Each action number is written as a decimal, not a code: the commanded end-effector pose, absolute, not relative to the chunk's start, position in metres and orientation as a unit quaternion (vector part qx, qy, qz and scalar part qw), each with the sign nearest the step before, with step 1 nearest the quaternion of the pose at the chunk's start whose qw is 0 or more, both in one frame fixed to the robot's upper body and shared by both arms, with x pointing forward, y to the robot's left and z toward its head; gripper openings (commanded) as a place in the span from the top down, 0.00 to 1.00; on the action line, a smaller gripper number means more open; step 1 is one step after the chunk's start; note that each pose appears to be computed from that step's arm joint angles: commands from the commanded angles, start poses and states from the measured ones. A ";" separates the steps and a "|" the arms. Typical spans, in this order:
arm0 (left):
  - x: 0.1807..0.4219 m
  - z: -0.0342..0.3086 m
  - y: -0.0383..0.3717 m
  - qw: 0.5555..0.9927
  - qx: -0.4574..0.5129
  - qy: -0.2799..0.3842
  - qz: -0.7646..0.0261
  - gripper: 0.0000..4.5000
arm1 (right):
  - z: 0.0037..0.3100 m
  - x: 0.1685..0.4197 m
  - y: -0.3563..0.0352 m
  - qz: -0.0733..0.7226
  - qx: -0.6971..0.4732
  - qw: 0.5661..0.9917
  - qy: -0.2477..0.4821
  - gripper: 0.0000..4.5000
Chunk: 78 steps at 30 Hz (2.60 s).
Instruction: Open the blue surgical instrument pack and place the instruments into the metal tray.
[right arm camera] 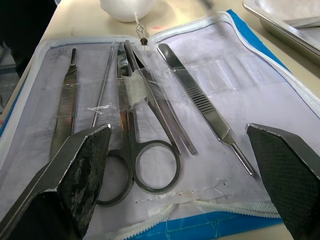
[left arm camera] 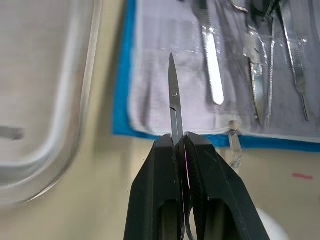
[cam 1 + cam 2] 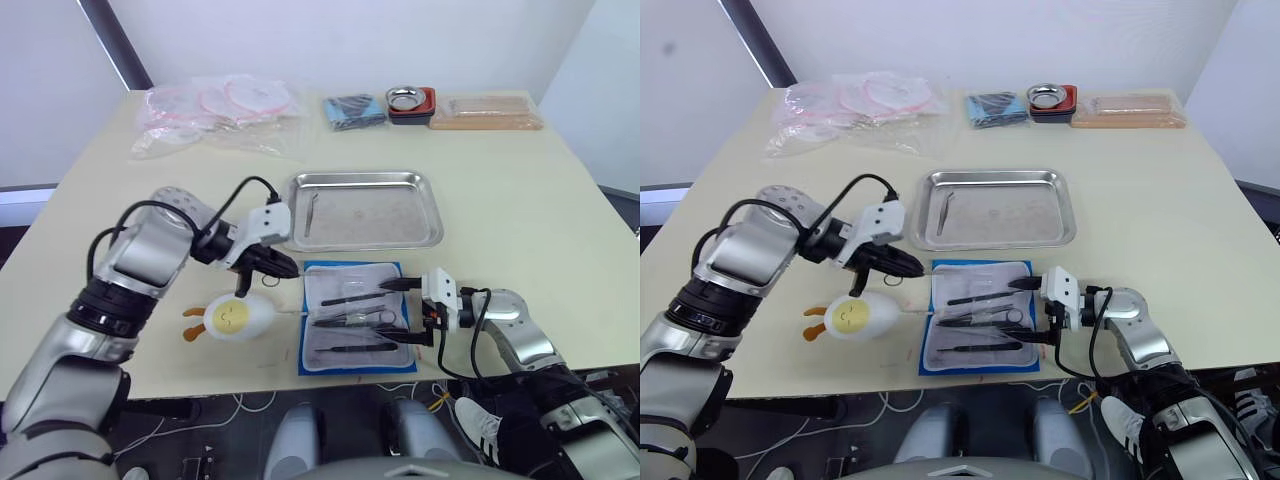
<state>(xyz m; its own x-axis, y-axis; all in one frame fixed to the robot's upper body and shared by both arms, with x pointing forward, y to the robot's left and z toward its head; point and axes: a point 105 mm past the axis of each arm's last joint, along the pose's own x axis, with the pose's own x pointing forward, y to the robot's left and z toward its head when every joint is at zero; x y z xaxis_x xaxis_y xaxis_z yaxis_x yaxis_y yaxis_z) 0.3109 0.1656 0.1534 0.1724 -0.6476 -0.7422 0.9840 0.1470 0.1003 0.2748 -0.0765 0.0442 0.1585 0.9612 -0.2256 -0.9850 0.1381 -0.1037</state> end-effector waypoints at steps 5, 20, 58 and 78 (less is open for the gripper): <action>0.338 0.179 0.129 0.825 0.194 0.172 -0.502 0.99 | -0.008 0.254 -0.089 0.643 -0.109 0.740 0.165 0.00; 0.378 0.164 0.101 0.952 0.079 0.112 -0.274 0.99 | -0.008 0.255 -0.088 0.645 -0.110 0.738 0.166 0.00; 0.408 0.125 0.099 0.986 -0.028 0.154 -0.058 0.60 | -0.009 0.254 -0.081 0.648 -0.105 0.737 0.160 0.00; 0.383 0.189 0.091 0.945 0.092 -0.029 -0.311 0.60 | -0.006 0.250 -0.090 0.640 -0.105 0.745 0.154 0.00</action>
<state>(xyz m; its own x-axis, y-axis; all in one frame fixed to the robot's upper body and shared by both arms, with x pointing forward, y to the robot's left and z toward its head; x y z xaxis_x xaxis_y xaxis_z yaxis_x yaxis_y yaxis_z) 0.3907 0.1017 0.1670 0.8441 -0.5298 -0.0824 0.5360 0.8297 0.1561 0.2722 -0.0780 0.0435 0.1705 0.9611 -0.2172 -0.9829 0.1503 -0.1063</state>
